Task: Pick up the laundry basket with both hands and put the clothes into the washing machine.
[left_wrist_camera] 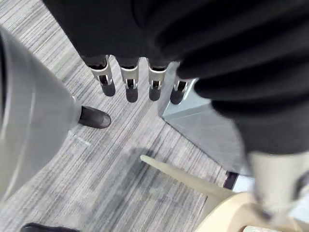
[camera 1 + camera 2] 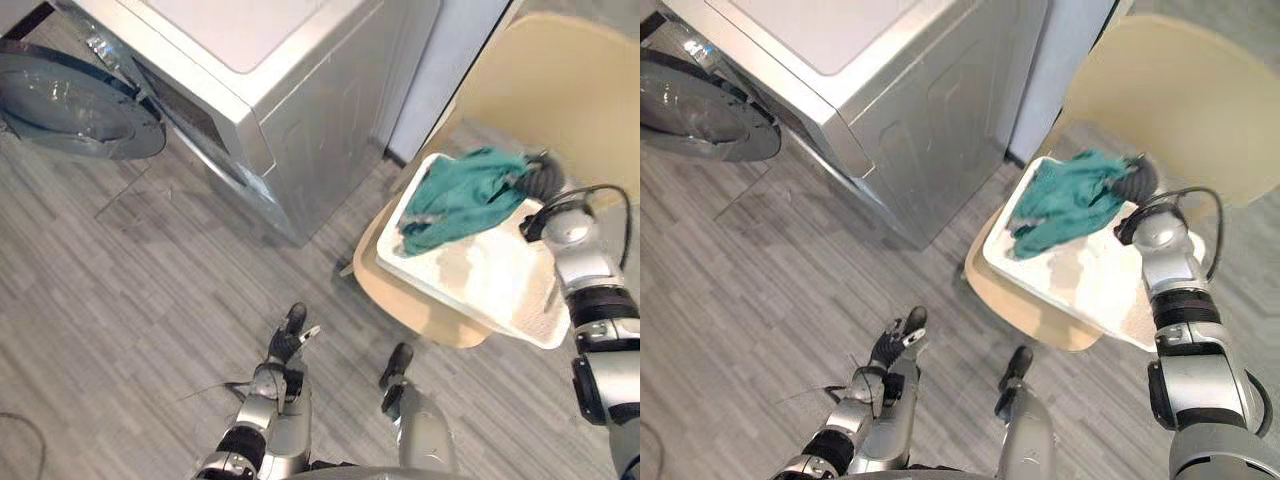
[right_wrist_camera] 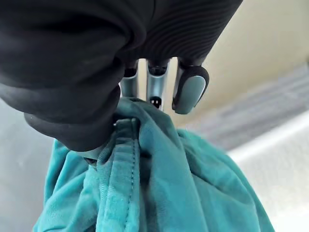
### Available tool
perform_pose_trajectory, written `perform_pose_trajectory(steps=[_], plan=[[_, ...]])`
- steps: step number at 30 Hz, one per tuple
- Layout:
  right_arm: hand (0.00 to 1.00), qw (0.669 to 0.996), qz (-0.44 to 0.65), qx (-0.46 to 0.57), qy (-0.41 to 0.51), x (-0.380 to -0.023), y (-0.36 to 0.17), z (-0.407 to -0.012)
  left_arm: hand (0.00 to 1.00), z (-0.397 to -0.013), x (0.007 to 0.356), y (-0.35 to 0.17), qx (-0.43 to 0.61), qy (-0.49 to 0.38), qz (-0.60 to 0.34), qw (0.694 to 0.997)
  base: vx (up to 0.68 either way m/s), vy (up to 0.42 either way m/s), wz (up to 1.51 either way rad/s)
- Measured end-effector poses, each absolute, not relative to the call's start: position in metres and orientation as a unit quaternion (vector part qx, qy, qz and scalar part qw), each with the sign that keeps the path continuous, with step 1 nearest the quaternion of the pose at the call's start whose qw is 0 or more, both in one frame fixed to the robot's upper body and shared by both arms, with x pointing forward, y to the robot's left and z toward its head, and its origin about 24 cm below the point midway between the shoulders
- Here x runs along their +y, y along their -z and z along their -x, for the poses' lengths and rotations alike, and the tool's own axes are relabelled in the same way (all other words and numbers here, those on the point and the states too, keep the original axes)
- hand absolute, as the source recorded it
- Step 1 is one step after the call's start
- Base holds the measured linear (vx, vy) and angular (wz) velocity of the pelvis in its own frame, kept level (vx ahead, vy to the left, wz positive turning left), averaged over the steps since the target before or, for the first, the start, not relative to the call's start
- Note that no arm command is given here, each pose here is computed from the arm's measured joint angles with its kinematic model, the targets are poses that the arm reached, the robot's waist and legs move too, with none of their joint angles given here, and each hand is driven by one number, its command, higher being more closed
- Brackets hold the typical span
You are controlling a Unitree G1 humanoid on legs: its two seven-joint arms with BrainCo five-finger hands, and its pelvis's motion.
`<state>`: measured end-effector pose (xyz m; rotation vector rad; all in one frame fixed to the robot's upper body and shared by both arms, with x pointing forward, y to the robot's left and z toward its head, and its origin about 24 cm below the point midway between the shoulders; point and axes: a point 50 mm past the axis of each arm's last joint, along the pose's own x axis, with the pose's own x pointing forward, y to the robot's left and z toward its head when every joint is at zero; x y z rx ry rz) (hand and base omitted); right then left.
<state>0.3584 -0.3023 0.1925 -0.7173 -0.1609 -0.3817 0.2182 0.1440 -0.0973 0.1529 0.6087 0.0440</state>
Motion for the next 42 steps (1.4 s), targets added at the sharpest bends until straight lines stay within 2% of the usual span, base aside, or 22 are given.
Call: perform_pose_trajectory(steps=[5,9,11,12,13,15,16,17,19,21,23,25,32,38,42], plan=[[1.00,0.911,0.312,-0.162,0.215,-0.296,-0.212,-0.338,0.00,-0.180,0.178,0.124,0.376,-0.100,-0.028,0.921,0.16,-0.006,-0.02],[1.00,0.911,0.289,-0.185,0.229,-0.295,-0.212,-0.327,0.00,-0.139,0.213,0.138,0.417,-0.218,0.047,0.881,0.12,-0.005,0.04],[1.00,0.911,0.289,-0.186,0.229,-0.295,-0.207,-0.322,0.00,-0.112,0.235,0.142,0.419,-0.312,0.117,0.845,0.08,-0.009,0.01],[1.00,0.910,0.289,-0.188,0.229,-0.295,-0.209,-0.321,0.00,-0.109,0.241,0.142,0.414,-0.332,0.130,0.838,0.06,-0.014,-0.10],[1.00,0.909,0.285,-0.191,0.235,-0.297,-0.210,-0.320,0.00,-0.101,0.257,0.138,0.395,-0.378,0.153,0.823,0.03,-0.011,-0.09],[1.00,0.909,0.277,-0.195,0.243,-0.301,-0.213,-0.318,0.00,-0.102,0.277,0.124,0.343,-0.427,0.170,0.819,0.00,-0.005,-0.08],[1.00,0.907,0.275,-0.199,0.248,-0.303,-0.215,-0.316,0.00,-0.114,0.306,0.093,0.258,-0.471,0.156,0.829,-0.02,-0.001,-0.08],[1.00,0.907,0.275,-0.201,0.248,-0.302,-0.216,-0.316,0.00,-0.117,0.311,0.086,0.242,-0.477,0.150,0.832,-0.03,0.000,-0.16],[1.00,0.903,0.276,-0.221,0.244,-0.298,-0.223,-0.314,0.00,-0.135,0.338,0.043,0.144,-0.494,0.105,0.851,0.01,0.001,-0.17],[1.00,0.894,0.277,-0.257,0.241,-0.293,-0.236,-0.308,0.00,-0.160,0.350,-0.022,0.004,-0.498,0.058,0.865,0.01,0.009,-0.23],[1.00,0.889,0.278,-0.277,0.236,-0.288,-0.242,-0.305,0.00,-0.177,0.346,-0.062,-0.079,-0.487,0.021,0.870,0.00,0.005,-0.22],[1.00,0.882,0.275,-0.304,0.232,-0.281,-0.252,-0.304,0.00,-0.207,0.327,-0.106,-0.167,-0.441,-0.022,0.881,0.01,-0.004,-0.15],[1.00,0.884,0.234,-0.368,0.166,-0.245,-0.281,-0.316,0.00,-0.283,0.244,-0.178,-0.301,-0.253,-0.051,0.918,-0.04,-0.002,-0.31],[1.00,0.879,0.191,-0.419,0.125,-0.214,-0.302,-0.320,0.00,-0.329,0.171,-0.193,-0.299,-0.071,-0.088,0.947,-0.02,-0.003,-0.23],[1.00,0.880,0.166,-0.434,0.098,-0.198,-0.306,-0.322,0.00,-0.341,0.144,-0.188,-0.278,-0.012,-0.077,0.957,-0.02,-0.005,-0.25]])
